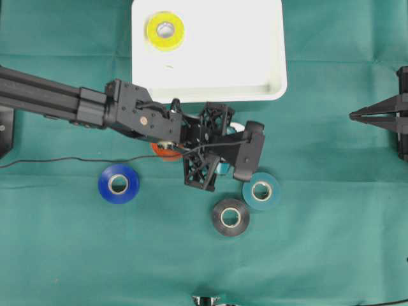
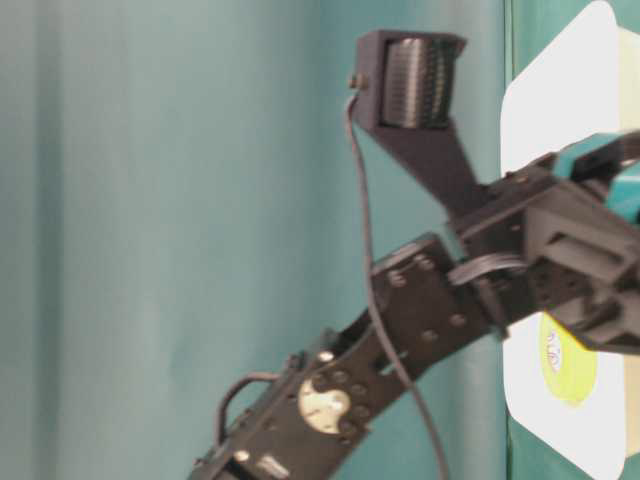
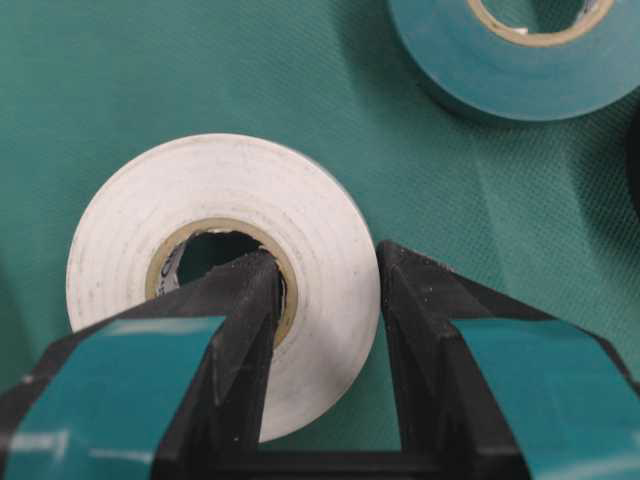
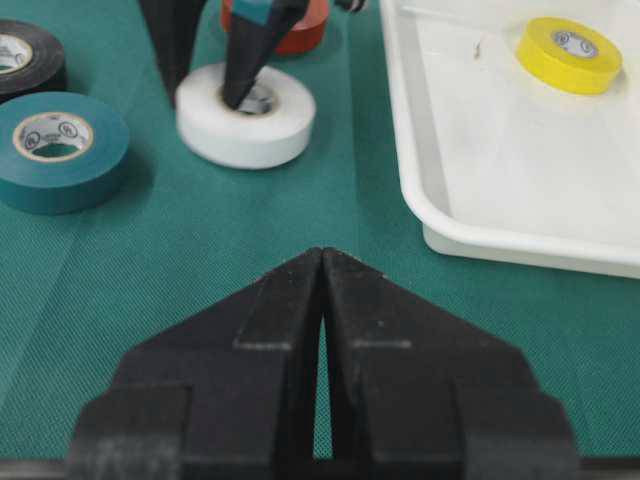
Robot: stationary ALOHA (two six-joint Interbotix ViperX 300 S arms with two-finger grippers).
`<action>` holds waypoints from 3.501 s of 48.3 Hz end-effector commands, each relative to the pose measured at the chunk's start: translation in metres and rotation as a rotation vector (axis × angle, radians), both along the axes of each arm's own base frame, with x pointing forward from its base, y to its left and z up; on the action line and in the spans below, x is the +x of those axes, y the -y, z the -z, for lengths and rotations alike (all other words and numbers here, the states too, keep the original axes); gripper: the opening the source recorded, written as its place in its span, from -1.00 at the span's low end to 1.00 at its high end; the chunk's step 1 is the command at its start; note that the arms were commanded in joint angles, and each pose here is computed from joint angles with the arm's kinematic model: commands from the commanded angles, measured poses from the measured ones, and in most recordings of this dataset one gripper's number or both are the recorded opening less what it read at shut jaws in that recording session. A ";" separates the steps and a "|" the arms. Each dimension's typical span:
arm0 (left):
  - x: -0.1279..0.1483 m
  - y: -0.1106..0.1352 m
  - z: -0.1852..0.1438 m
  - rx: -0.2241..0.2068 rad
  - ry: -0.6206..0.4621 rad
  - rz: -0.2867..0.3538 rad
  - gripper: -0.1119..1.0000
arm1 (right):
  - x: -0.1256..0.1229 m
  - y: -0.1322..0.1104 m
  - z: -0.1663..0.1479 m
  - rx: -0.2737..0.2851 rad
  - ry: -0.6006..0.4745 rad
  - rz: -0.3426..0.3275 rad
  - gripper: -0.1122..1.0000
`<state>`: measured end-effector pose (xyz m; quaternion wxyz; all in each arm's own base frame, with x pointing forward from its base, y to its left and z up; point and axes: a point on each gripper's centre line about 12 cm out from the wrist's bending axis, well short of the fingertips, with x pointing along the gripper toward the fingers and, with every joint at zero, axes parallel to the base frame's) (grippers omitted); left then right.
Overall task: Put the tape into the white case with the left arm.
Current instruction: 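Grasp the white tape roll through its hole with the left gripper, then carry the white tape into the tray beside the yellow roll, release, then retract the left gripper to the left side of the table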
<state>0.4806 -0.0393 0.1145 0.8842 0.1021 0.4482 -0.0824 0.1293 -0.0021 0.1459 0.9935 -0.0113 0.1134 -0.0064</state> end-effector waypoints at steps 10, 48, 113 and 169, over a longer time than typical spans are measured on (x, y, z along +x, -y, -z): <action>-0.012 -0.020 -0.072 -0.005 0.101 -0.038 -0.29 | 0.002 0.000 -0.003 -0.003 0.005 0.000 -0.96; -0.079 -0.108 -0.075 0.031 0.014 -0.208 -0.29 | 0.002 0.000 -0.004 -0.003 0.006 0.000 -0.96; -0.122 -0.112 -0.057 0.033 0.012 -0.238 0.88 | 0.002 0.000 -0.004 -0.003 0.006 0.000 -0.96; -0.199 -0.043 -0.103 -0.031 0.378 -0.116 0.81 | 0.002 0.000 -0.003 -0.004 0.005 0.000 -0.96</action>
